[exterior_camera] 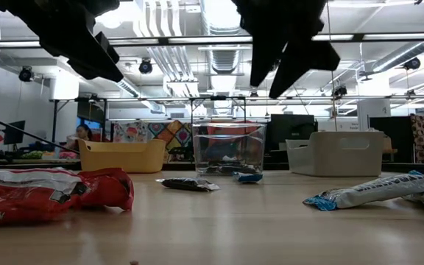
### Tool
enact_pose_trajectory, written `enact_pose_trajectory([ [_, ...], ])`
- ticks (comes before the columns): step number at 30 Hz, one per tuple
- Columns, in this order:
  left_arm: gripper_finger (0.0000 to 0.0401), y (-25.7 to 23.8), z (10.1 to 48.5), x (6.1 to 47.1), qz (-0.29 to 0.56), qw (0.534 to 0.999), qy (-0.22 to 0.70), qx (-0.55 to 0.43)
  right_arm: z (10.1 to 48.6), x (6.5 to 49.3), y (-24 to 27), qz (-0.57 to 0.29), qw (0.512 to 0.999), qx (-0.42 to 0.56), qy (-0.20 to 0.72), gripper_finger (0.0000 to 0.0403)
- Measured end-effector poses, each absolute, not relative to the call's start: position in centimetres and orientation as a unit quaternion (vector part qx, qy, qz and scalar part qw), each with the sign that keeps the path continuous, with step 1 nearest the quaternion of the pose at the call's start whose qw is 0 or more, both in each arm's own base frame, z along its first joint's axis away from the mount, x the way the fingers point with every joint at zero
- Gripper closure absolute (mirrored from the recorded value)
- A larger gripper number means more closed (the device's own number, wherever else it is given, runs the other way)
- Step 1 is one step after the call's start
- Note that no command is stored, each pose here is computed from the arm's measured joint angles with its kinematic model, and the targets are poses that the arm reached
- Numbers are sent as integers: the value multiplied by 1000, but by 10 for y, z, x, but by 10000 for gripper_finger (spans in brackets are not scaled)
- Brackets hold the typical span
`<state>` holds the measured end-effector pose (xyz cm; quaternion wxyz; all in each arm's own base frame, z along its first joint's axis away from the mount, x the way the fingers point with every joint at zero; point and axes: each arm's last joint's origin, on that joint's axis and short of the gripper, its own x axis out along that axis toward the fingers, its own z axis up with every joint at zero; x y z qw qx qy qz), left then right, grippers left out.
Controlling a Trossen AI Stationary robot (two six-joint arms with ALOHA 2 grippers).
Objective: Sort candy
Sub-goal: Put the white chocolate into the yellow bin
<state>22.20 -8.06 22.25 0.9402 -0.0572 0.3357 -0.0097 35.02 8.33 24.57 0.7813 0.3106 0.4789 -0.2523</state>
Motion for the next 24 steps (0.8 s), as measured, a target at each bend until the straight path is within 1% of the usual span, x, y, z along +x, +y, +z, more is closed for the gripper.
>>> enact_pose_trajectory([
  [9,365,-80,222,222,0,941,335,-52,204,369,66,-322,760,277,492,216],
  [15,365,-78,223,222,22,944,328,-35,175,378,61,-361,743,267,496,215],
  [24,365,-78,222,222,23,943,331,-28,159,388,55,-394,744,274,465,204],
])
